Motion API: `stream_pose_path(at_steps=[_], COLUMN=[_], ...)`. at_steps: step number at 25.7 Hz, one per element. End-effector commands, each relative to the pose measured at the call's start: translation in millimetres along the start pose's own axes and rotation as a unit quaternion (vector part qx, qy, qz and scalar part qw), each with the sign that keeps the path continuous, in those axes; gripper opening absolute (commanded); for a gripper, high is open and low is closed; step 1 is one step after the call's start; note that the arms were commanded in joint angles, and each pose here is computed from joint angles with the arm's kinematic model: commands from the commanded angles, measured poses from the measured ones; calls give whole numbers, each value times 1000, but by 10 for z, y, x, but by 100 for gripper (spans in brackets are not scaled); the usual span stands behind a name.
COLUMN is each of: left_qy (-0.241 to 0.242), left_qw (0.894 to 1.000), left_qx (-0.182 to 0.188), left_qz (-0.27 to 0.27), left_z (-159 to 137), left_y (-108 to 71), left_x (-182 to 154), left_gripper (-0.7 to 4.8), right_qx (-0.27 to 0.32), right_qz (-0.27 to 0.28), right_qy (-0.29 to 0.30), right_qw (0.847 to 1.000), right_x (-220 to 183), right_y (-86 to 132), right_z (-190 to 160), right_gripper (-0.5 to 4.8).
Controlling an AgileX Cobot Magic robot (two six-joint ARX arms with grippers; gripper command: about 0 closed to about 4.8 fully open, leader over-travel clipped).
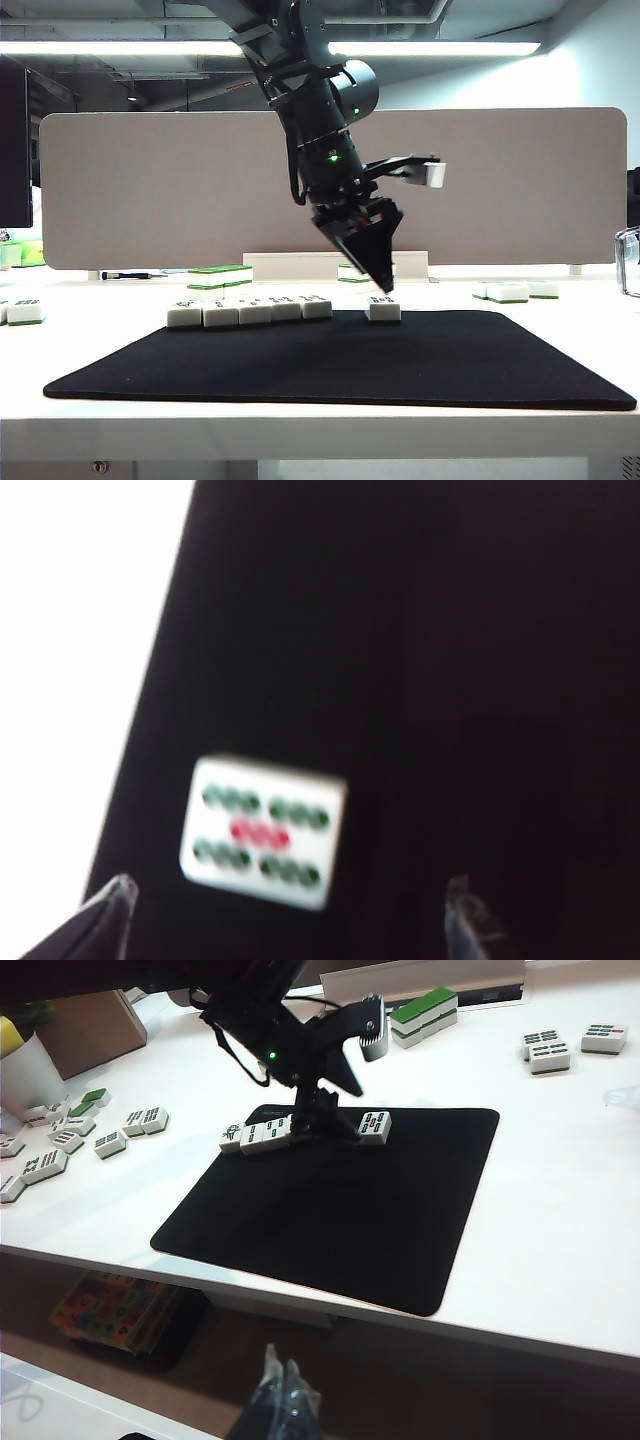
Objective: Align six mahjong tiles in a row on the table.
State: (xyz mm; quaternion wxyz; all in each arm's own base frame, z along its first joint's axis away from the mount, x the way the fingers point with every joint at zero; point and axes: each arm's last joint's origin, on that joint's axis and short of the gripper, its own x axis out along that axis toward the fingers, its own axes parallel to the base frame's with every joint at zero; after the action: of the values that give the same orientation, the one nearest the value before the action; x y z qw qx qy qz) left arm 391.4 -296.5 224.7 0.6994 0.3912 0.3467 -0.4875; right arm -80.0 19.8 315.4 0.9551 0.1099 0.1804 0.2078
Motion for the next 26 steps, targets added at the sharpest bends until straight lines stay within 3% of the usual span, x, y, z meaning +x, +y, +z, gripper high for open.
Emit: stream_pose_path(at_steps=[1, 11, 13, 14, 22, 26], left_qy=[-29, -23, -26, -25, -12, -11], left_qw=[999, 1000, 1000, 1000, 999, 999], left_qx=[10, 7, 3, 2, -37, -37], left_qz=[14, 6, 7, 7, -2, 0], left_z=[29, -32, -30, -35, -86, -91], left_y=[63, 81, 80, 79, 66, 74], left_x=[10, 194, 250, 268, 406, 405], left_gripper=[396, 386, 259, 240, 241, 240], right_qx=[-8, -8, -7, -8, -8, -8], right_qz=[1, -1, -11, -12, -12, -12], right_qy=[-11, -12, -13, -13, -13, -13], right_qw=[1000, 1000, 1000, 1000, 1000, 1000], right_x=[-22, -22, -22, -22, -22, -22], right_y=[10, 9, 4, 3, 3, 3], right_z=[-9, -9, -8, -8, -8, -7], right_gripper=[-1, -1, -1, -1, -1, -1])
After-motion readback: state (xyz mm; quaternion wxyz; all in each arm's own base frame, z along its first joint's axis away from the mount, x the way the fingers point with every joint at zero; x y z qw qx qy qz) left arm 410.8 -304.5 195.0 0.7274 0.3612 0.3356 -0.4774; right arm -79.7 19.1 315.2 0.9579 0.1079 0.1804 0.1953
